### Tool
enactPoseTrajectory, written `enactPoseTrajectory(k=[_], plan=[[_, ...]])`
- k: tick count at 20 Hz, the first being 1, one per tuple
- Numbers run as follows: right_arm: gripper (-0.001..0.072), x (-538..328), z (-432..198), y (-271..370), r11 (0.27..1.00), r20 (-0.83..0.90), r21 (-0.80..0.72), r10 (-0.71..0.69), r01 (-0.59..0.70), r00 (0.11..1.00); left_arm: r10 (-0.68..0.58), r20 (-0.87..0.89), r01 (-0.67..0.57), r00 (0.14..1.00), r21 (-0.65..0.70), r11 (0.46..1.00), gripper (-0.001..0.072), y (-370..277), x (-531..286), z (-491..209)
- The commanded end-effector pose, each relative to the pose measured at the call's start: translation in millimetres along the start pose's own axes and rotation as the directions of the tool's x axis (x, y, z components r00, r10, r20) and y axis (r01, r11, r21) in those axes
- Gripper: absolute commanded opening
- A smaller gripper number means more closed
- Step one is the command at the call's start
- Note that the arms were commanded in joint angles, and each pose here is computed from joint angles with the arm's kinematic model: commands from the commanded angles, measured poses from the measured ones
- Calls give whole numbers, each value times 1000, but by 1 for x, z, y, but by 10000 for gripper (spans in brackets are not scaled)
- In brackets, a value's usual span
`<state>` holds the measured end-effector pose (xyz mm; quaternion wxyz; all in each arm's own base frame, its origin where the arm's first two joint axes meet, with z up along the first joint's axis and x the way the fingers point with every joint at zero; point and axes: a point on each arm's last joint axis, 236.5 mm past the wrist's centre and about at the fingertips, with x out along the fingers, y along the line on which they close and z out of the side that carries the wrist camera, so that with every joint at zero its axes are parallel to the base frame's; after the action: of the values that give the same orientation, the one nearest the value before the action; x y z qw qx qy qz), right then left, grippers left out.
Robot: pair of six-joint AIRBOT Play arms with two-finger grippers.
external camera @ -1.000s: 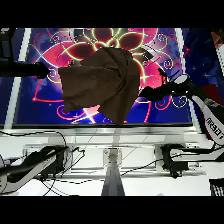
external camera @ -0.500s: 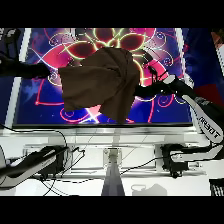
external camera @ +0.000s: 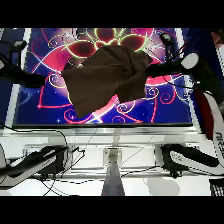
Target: Fold the clothes and pants, and hang the long-sleeved shirts on hangers.
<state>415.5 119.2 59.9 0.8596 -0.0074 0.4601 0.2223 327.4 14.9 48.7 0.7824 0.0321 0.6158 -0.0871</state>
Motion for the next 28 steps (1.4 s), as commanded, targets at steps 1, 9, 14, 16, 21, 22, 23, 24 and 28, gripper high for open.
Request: enactPoseTrajectory(k=[1,9,14,16,21,22,23,24,28], plan=[[11,-44,12,-21,984,51,-110,-138,143,989,-162,-124,167,979,36,985,13,-36,27,-38],[11,-44,7,-21,984,30,-113,-138,141,990,-638,-115,607,761,-218,764,508,-155,88,-103],[11,-43,7,-19,985,31,-109,-132,135,991,-651,-50,640,757,-147,754,500,-162,112,-114],[11,-43,8,-16,988,35,-100,-118,121,992,-636,-31,632,771,-88,770,500,-163,117,-111],[11,-43,8,-15,989,35,-95,-115,118,993,-617,-101,621,781,19,783,500,-190,131,-119],[11,-43,8,-15,989,35,-94,-115,118,993,-621,-137,630,771,30,776,500,-198,133,-127],[11,-43,8,-15,989,35,-91,-115,118,993,-624,-163,637,764,38,770,500,-204,135,-132],[11,-43,8,-15,989,34,-91,-115,117,993,-626,-181,641,759,41,766,500,-208,137,-136],[12,-43,8,-13,990,37,-85,-108,111,993,-618,-176,634,766,44,772,500,-208,141,-135]])
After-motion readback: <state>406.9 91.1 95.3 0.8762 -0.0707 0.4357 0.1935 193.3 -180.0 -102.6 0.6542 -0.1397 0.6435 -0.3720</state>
